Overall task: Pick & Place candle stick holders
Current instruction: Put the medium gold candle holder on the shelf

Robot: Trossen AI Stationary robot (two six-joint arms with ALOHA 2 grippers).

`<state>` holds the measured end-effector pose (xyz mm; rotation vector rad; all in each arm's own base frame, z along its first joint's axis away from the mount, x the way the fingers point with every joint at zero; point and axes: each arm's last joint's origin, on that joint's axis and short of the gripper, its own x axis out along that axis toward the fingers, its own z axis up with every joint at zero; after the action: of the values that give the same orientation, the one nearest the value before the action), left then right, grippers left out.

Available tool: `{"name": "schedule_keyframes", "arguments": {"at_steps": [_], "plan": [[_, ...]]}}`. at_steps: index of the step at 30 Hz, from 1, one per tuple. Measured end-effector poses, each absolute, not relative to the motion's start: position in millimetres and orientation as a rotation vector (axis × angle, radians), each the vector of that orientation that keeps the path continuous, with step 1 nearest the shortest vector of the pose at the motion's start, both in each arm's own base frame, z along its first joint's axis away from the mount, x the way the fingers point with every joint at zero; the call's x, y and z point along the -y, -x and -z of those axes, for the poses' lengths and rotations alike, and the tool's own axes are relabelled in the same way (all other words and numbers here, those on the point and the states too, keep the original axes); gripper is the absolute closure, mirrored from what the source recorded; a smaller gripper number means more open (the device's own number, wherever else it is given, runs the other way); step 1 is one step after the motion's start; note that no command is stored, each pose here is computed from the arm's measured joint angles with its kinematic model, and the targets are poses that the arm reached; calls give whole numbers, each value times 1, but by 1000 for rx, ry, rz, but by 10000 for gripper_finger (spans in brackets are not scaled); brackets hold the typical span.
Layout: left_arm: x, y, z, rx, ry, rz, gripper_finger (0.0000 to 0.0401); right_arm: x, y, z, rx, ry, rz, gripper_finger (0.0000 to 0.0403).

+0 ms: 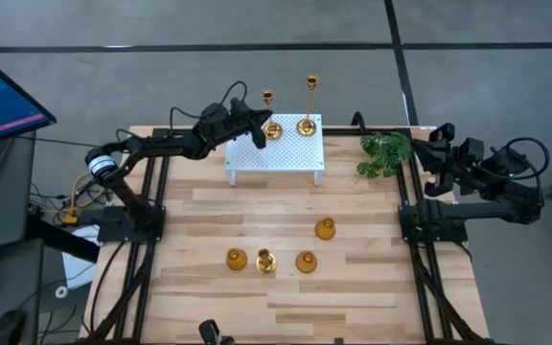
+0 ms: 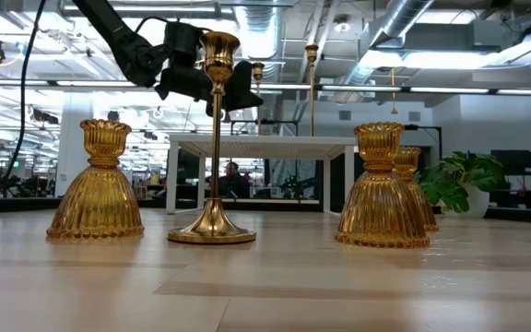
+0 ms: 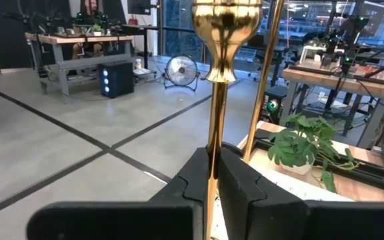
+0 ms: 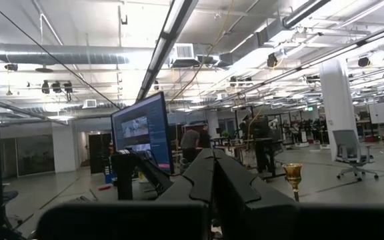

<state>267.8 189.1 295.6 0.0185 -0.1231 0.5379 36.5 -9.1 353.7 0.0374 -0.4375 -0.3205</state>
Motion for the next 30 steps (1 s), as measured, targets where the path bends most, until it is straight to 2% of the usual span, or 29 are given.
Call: {"name": "schedule_keyframes", "arguments": {"at_steps": [26, 30], "plan": [[-194, -270, -297, 83, -60, -555, 383, 9, -36, -354, 444, -36, 321, 403], [-194, -270, -297, 79, -72, -556, 370, 9, -36, -354, 444, -36, 321, 403]]}}
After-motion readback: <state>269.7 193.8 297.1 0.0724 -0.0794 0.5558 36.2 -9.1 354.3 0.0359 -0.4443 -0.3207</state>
